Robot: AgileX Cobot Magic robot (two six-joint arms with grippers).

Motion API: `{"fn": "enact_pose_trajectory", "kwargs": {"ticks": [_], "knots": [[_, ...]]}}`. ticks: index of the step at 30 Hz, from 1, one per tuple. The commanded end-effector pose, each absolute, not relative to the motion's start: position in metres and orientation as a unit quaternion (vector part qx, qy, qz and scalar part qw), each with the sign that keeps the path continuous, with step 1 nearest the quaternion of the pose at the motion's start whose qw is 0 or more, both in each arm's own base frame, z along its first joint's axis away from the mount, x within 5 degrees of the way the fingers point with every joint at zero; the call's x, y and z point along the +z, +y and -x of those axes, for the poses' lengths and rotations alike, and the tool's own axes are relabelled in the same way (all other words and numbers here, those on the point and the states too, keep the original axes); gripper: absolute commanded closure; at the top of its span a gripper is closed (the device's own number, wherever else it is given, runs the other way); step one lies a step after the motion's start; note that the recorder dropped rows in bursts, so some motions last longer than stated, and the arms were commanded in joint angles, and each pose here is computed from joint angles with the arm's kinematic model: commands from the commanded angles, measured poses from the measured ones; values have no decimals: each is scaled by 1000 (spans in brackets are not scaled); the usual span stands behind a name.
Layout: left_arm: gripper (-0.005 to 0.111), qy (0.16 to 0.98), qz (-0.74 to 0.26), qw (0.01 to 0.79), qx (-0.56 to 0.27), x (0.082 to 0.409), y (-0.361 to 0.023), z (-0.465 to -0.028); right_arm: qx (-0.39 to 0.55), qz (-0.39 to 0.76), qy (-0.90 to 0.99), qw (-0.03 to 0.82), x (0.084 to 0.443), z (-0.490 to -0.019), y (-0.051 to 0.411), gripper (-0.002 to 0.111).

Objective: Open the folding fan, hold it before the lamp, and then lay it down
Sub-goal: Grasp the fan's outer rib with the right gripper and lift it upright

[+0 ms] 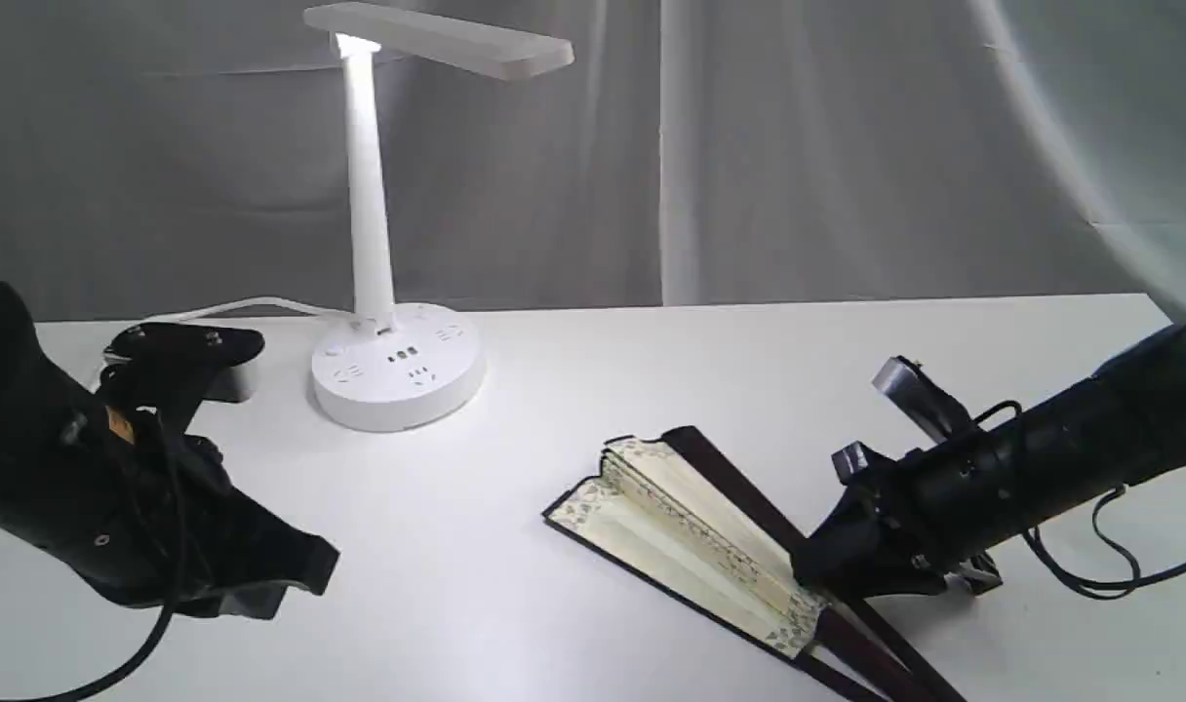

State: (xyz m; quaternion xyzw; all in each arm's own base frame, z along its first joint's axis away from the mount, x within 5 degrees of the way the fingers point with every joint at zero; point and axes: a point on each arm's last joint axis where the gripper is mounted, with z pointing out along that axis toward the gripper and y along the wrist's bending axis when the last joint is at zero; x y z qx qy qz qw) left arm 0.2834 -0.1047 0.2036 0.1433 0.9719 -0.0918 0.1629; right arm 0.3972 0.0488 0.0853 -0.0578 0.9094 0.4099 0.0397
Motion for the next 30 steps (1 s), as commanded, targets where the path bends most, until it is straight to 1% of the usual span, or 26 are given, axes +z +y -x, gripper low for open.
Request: {"fn": "enact_pose_trajectory", "kwargs": {"ticks": [1,4,5,10,14,18,24,25,27,29,30], "knots": [[93,971,-143,166,-94,204,-107,-282,418,68,905,41,86,-396,51,86],[93,971,-143,166,-94,204,-107,-282,424,68,902,38,87,-395,51,106],[93,971,-143,166,-94,204,-107,-282,430,67,900,38,88,-395,52,108],[93,968,-142,183,-96,209,-107,-284,488,68,869,46,98,-395,58,108],[93,962,-117,210,-126,221,-110,-282,529,54,843,83,106,-401,62,108],[93,948,-112,246,-170,239,-115,-279,535,48,838,97,115,-404,63,108],[92,931,-131,265,-214,256,-120,-271,536,62,831,134,150,-404,63,108],[90,931,-137,264,-213,256,-120,-270,537,62,829,140,156,-404,63,108],[81,932,-141,255,-215,255,-120,-268,541,56,826,147,167,-403,64,108],[67,931,-140,250,-225,256,-122,-268,541,55,825,153,178,-402,64,108],[62,931,-135,250,-230,256,-122,-267,542,52,825,153,182,-402,64,108]]}}
